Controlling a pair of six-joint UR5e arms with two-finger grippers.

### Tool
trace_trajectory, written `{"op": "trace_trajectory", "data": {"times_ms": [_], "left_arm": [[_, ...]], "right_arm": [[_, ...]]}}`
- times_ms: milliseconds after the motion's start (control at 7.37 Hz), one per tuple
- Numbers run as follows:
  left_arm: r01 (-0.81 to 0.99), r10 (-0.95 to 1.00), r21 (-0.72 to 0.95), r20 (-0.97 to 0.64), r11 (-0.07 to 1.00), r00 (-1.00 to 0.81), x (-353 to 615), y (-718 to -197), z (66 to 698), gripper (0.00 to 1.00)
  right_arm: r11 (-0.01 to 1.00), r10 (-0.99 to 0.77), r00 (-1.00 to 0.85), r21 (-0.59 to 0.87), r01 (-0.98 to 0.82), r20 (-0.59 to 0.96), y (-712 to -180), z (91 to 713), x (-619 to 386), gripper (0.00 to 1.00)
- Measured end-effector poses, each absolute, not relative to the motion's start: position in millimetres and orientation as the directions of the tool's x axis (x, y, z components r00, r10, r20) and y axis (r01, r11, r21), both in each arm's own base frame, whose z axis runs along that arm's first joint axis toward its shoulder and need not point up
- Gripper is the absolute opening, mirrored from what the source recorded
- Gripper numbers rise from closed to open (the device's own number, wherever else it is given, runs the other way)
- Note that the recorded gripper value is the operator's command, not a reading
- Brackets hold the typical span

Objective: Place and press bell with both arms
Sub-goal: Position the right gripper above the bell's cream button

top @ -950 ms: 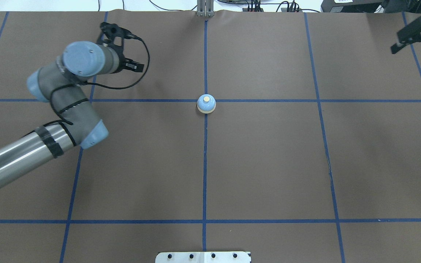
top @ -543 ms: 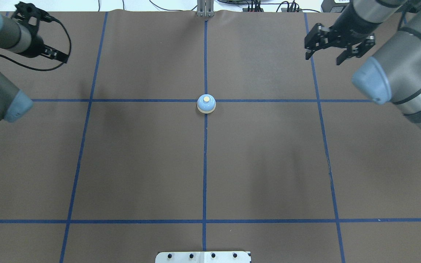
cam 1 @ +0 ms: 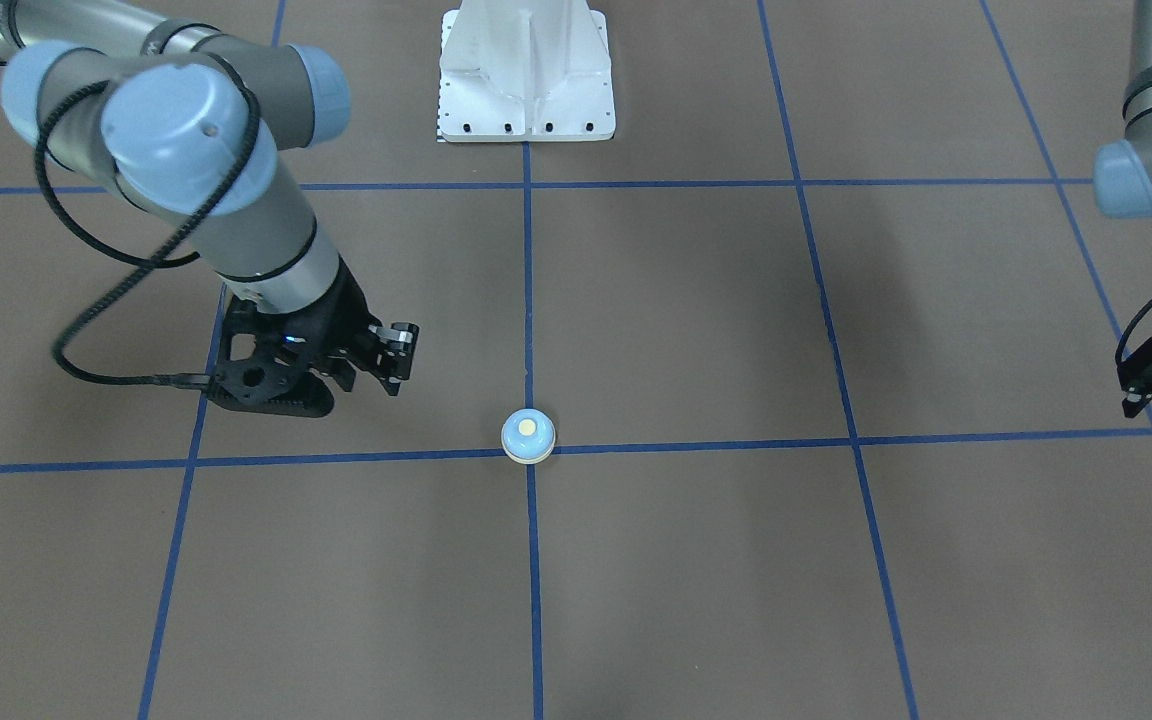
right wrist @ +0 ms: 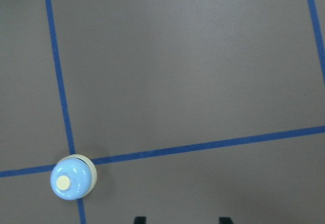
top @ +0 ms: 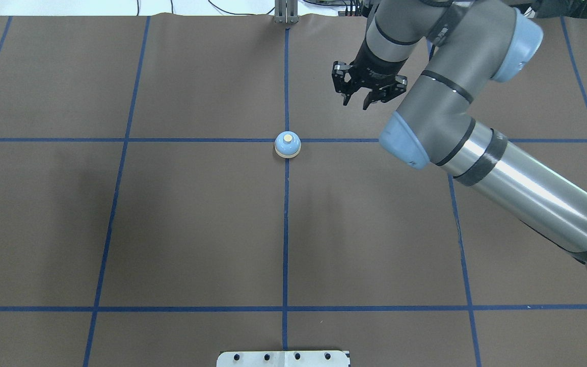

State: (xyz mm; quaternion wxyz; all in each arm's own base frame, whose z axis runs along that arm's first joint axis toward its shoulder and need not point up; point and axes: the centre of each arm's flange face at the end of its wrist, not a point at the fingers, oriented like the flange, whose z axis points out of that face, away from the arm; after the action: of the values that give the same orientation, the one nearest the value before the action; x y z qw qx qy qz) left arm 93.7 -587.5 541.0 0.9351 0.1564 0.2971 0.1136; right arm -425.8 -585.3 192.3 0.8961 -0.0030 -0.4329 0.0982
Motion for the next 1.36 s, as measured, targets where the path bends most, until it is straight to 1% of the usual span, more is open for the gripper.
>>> {"op": "trace_trajectory", "data": {"times_ms": [271,543,814,1357], "left_arm": [[-0.221,0.359,0.323,-0.476,0.920,0.803,51,-534,539,1.00],[-0.260,0.377,0.298,-0.466,0.919,0.801,31,-499,538,1.00],[-0.266,0.377,0.287,-0.468,0.920,0.799,27,-487,540,1.00],[-0.267,0.377,0.285,-0.470,0.921,0.798,26,-484,541,1.00]], "right_arm": [[0.981,0.178,0.599,-0.090,-0.173,0.781,-595,183,-479,0.00],[0.983,0.175,0.616,-0.097,-0.157,0.768,-606,162,-521,0.00],[0.985,0.171,0.641,-0.112,-0.132,0.748,-605,156,-555,0.00],[0.987,0.163,0.676,-0.111,-0.120,0.719,-605,162,-591,0.00]]}}
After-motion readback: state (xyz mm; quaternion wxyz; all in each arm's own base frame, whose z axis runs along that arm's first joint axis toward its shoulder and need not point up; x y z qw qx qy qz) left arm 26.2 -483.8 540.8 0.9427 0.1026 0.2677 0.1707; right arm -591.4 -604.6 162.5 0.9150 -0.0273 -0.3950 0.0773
